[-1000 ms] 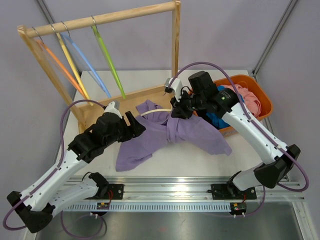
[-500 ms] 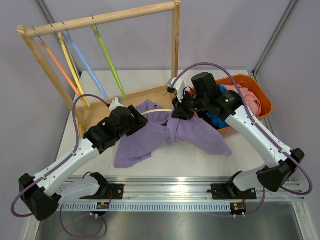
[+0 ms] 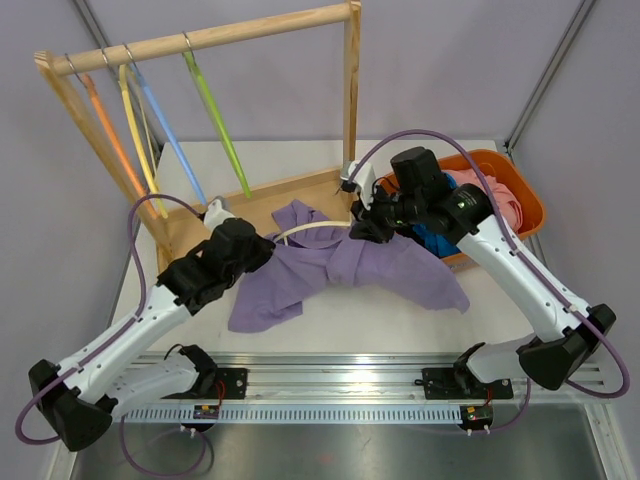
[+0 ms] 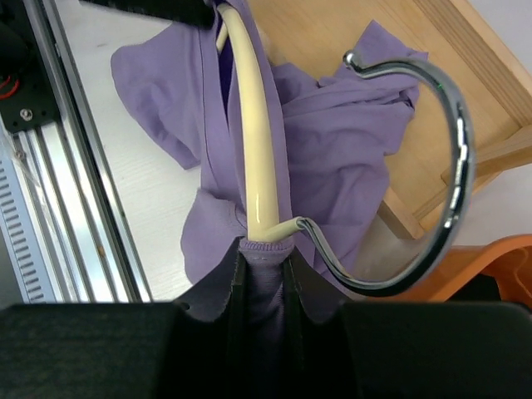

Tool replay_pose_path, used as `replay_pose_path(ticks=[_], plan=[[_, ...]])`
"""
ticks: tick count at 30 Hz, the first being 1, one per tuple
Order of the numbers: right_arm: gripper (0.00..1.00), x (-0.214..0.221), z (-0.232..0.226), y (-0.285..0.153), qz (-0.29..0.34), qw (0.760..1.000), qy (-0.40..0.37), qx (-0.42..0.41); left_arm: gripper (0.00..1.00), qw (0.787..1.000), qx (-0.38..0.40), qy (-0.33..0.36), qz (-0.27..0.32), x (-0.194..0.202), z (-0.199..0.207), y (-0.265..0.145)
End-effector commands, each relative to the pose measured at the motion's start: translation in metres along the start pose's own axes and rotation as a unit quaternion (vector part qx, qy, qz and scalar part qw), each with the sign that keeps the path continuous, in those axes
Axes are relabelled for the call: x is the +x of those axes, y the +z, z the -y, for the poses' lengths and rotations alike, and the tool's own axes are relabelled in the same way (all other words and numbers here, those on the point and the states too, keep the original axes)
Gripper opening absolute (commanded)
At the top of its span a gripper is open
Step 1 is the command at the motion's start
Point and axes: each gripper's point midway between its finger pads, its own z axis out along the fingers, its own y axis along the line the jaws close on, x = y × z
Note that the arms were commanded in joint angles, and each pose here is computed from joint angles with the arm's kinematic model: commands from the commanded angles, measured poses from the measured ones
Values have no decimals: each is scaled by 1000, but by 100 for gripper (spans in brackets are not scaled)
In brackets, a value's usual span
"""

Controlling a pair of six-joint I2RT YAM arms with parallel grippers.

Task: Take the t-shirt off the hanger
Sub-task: Remove the tshirt from the hanger

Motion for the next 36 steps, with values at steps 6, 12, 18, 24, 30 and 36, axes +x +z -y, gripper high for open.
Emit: replay_pose_path(ticks=[6,12,18,24,30,36], plan=[[0,23,-18,-53,10,994,-94,-53,0,991,-92,-29,87,-36,-71,-25],[0,-8,-27,-82,107,987,-103,-58,0,992,-111,-19,57,-22,-88,-21],[0,-37,-27,-86,168,981,-80,-56,1,997,-75,-10,25,-7,-80,-15],[0,-35,2,-64,156,988,-15,-17,4,1000,3,18,4,0,-56,-20],[0,-36,0,-53,162,986,-21,-45,60,998,49,39,-4,3,-47,-33],[0,-9,5,-33,100,992,-26,-67,95,976,167,141,3,-4,-14,-68]])
